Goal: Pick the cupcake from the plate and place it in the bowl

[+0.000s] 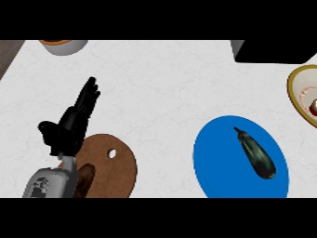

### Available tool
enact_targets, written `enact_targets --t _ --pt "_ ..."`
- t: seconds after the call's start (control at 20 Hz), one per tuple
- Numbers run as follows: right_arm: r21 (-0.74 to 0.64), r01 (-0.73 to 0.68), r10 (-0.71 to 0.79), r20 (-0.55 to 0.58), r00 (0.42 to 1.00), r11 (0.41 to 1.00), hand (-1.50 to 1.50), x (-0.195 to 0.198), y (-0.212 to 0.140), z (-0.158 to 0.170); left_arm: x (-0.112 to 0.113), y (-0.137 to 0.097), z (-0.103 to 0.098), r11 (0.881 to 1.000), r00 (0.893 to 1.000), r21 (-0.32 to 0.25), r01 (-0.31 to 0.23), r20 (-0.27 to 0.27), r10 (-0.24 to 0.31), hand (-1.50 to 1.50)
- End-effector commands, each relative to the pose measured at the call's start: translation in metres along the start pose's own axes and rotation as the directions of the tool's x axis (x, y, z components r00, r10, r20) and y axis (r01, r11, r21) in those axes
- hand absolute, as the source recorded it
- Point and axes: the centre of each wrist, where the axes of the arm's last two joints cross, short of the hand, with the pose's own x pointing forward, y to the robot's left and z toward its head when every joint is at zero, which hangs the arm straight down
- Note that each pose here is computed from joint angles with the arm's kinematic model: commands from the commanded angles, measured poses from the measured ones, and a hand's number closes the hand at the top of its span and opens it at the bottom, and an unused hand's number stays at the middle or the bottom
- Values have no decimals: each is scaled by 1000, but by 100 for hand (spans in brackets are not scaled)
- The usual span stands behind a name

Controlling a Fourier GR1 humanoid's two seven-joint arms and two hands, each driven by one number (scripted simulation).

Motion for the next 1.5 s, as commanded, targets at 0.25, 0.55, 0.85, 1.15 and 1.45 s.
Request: enact_targets --t 0.25,0.55,0.85,1.15,1.45 --pt "-173 268 -234 195 952 948 -150 -2 -35 -5 -12 9 5 1000 1000 3 -8 -4 8 0" --pt "-181 402 -383 134 914 897 -150 -10 -49 -3 -20 9 10 999 1000 32 7 4 -7 0" --pt "-143 534 -518 134 845 833 -150 -43 -82 14 -9 21 14 1000 1000 22 3 -11 -3 0" --pt "-78 575 -562 144 815 814 -150 -86 -92 41 -13 12 6 999 1000 32 18 -15 -18 0" --pt "-4 563 -555 154 817 827 -150 -96 -77 53 0 20 3 999 999 27 19 -26 -19 0"
